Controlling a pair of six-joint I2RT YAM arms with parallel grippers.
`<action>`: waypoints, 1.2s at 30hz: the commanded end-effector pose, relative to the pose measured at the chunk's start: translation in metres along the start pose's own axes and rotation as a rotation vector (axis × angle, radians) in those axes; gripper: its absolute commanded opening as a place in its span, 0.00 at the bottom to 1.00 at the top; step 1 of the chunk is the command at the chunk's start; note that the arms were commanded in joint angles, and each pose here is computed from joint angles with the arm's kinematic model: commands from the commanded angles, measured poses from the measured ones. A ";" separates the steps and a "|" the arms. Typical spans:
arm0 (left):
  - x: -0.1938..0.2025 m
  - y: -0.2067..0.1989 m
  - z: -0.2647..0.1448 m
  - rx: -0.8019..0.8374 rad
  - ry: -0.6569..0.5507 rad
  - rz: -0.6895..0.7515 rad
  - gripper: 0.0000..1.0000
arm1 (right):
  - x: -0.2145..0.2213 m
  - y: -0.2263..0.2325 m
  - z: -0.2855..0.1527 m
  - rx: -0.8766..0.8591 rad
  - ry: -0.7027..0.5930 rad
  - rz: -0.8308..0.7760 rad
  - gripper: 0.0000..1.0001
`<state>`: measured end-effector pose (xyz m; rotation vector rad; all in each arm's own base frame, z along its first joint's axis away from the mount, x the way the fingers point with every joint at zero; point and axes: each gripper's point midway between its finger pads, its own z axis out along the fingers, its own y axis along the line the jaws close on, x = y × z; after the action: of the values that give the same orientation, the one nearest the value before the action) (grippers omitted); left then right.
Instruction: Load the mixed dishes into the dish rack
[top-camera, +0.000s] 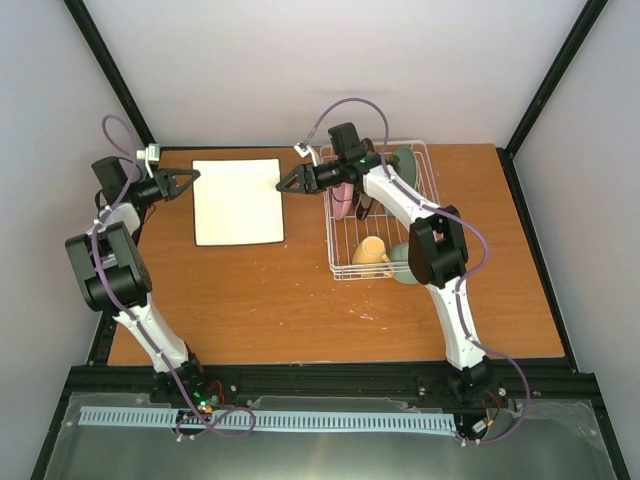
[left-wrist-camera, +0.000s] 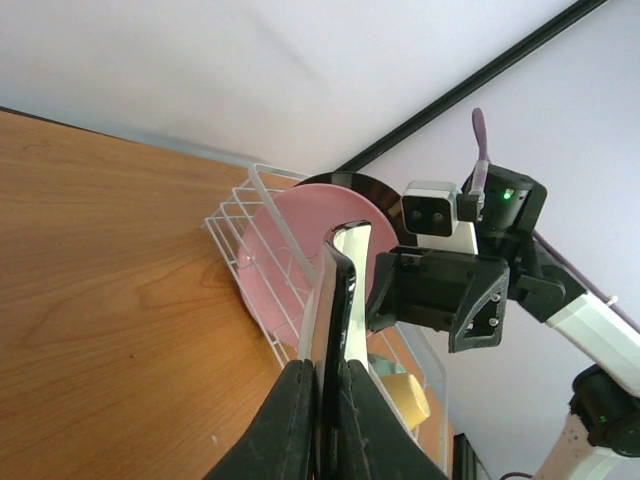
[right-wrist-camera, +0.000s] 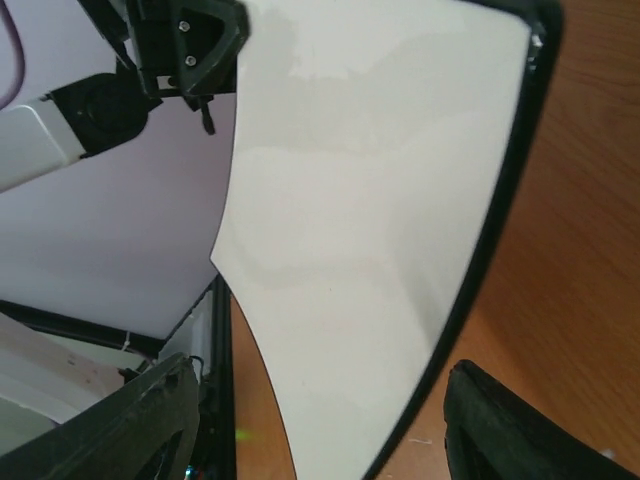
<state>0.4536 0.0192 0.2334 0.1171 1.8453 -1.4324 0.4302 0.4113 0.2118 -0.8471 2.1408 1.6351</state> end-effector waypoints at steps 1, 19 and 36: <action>-0.004 -0.072 -0.003 0.149 0.082 0.088 0.01 | 0.005 0.015 0.016 -0.075 0.023 -0.007 0.67; -0.015 -0.087 0.060 0.223 0.077 0.116 0.01 | 0.006 0.034 0.022 -0.156 0.038 -0.030 0.05; -0.035 -0.048 0.078 0.160 0.092 0.048 0.40 | -0.019 0.023 -0.013 -0.069 -0.053 -0.021 0.03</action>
<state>0.4799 -0.0559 0.2679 0.2990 1.8097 -1.6479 0.4297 0.4139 0.2098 -0.8308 2.1259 1.6844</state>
